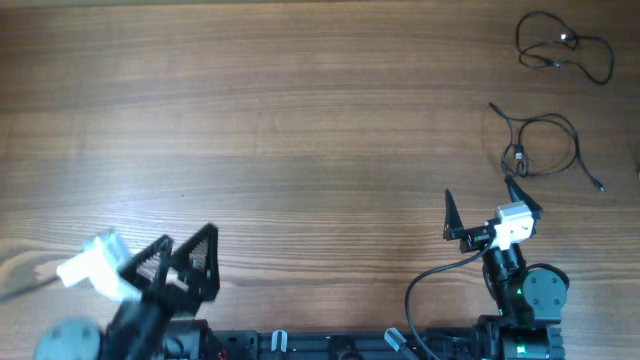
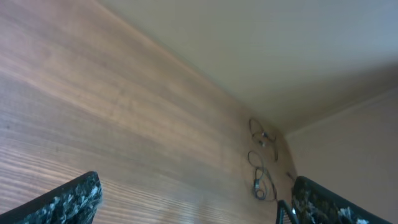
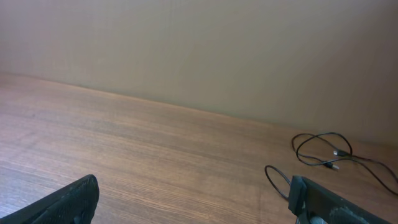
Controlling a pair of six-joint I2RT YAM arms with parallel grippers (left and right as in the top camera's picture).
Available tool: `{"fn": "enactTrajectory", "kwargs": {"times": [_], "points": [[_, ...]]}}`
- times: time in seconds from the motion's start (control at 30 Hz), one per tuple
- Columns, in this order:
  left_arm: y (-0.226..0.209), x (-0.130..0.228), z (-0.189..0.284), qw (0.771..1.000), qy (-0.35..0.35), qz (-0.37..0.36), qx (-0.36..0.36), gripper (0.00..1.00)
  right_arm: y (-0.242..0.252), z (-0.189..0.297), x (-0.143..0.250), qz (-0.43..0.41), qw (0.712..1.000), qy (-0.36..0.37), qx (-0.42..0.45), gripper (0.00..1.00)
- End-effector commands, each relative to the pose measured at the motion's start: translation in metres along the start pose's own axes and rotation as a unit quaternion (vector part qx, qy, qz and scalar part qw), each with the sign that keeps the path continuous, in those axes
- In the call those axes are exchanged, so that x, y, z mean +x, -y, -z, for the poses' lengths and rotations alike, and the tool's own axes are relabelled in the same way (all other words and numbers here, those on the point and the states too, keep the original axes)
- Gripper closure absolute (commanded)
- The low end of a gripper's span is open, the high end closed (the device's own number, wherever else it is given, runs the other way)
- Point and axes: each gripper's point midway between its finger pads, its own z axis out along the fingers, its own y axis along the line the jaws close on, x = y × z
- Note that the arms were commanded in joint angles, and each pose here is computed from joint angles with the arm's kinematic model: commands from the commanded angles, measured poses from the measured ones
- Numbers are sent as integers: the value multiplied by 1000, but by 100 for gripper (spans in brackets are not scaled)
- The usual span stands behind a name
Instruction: Untangle cables
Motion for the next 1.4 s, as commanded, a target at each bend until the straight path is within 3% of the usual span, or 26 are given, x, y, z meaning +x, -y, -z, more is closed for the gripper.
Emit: {"fn": "enactTrajectory", "kwargs": {"times": [0.0,0.13,0.37,0.43,0.5,0.57,0.77,0.93,1.2,1.37], "points": [[11,0,37,996,73,-34,38,0,2,1,-2,6,1000,4,6,0],[17,8,63,990,114,-51,70,0,2,1,-2,6,1000,4,6,0],[-24,57,57,1000,15,-6,-6,0,2,1,-2,6,1000,4,6,0],[-14,35,58,998,62,-6,10,0,2,1,-2,6,1000,4,6,0],[-32,12,59,991,123,-8,-45,0,2,1,-2,6,1000,4,6,0],[-57,-6,47,981,167,-3,-100,0,2,1,-2,6,1000,4,6,0],[-82,-14,-35,979,190,39,-59,0,2,1,-2,6,1000,4,6,0],[-126,8,-96,978,199,31,-52,0,2,1,-2,5,1000,4,6,0],[-151,28,-124,973,196,-97,-67,0,2,1,-2,6,1000,4,6,0],[-151,27,-123,972,199,-106,-67,0,2,1,-2,6,1000,4,6,0]]}}
